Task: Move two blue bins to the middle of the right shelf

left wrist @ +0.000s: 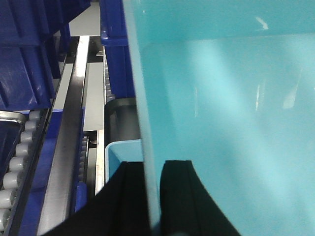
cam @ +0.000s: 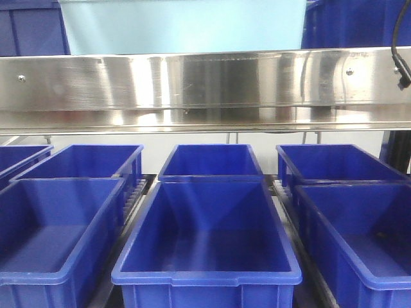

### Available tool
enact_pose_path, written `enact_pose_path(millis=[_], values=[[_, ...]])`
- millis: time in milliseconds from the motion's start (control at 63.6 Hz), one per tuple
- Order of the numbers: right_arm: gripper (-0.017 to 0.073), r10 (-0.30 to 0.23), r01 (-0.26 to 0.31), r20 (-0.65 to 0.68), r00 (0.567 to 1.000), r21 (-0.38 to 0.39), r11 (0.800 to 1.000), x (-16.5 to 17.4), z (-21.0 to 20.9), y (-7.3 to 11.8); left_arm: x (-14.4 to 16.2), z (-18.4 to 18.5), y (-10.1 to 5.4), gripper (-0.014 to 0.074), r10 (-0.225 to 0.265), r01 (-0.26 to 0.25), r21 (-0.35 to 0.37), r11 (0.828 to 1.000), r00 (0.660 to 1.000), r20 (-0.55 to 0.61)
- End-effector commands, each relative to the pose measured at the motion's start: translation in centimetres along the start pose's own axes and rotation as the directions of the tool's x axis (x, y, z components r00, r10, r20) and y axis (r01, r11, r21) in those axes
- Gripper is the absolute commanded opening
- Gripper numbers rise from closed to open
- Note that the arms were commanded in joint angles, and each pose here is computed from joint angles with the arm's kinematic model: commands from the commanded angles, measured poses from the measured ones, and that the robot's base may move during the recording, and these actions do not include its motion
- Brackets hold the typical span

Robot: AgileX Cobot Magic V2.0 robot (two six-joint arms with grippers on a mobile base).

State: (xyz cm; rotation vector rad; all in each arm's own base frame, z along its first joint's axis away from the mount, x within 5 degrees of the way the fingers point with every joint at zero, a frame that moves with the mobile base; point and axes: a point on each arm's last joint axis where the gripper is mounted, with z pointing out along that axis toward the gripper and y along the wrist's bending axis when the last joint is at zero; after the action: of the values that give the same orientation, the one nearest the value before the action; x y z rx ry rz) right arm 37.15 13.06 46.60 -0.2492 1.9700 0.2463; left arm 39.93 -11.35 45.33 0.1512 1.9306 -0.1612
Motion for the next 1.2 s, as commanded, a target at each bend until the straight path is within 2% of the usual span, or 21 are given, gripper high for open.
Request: enact_pose_path(millis=[0, 157, 377, 645, 770, 991, 1179], values=[[-0.0153, 0.06, -0.05, 0.095, 0.994, -0.104, 0.993, -1.2, -0.9, 1.7, -0.7, -0.3, -1.1, -0.0111, -0.03, 0.027, 0.057, 0.998, 0.998, 0.058], [-0.0153, 0.074, -0.064, 0.082, 0.994, -0.117, 0.991, -1.2, -1.0, 1.8, -0.6, -1.0, -1.0, -0.0111, -0.029, 0.028, 0.048, 0.998, 0.999, 0.016], [-0.0153, 0.075, -0.069, 0.044, 0.996, -0.124, 0.99, -1.5, -2.2, 1.9, -1.5, -3.2, -0.7, -0.0111, -0.029, 0.028, 0.042, 0.999, 0.999, 0.027], [-0.0153, 0.091, -0.077, 0.094, 0.991, -0.146, 0.986, -2.8, -3.2, 2.0, -2.1, -4.2, 0.0, -0.0111, 0.019, -0.018, -0.016, 1.0, 1.0, 0.019], [-0.0153, 0.097, -0.078, 0.121, 0.988, -0.149, 0.986, -3.0, -2.9, 2.1, -2.1, -4.1, 0.9, -0.0111, 0.004, -0.003, -0.035, 0.999, 1.0, 0.016], [-0.0153, 0.104, -0.091, 0.078, 0.992, -0.151, 0.984, -2.0, -0.7, 2.2, -2.1, -3.8, 2.7, -0.0111, -0.032, 0.033, -0.064, 0.997, 0.999, 0.014], [-0.0153, 0.12, -0.112, 0.041, 0.992, -0.156, 0.981, -1.2, 1.1, 2.3, -1.1, -1.8, 2.7, -0.0111, -0.035, 0.033, -0.065, 0.997, 0.999, -0.027]])
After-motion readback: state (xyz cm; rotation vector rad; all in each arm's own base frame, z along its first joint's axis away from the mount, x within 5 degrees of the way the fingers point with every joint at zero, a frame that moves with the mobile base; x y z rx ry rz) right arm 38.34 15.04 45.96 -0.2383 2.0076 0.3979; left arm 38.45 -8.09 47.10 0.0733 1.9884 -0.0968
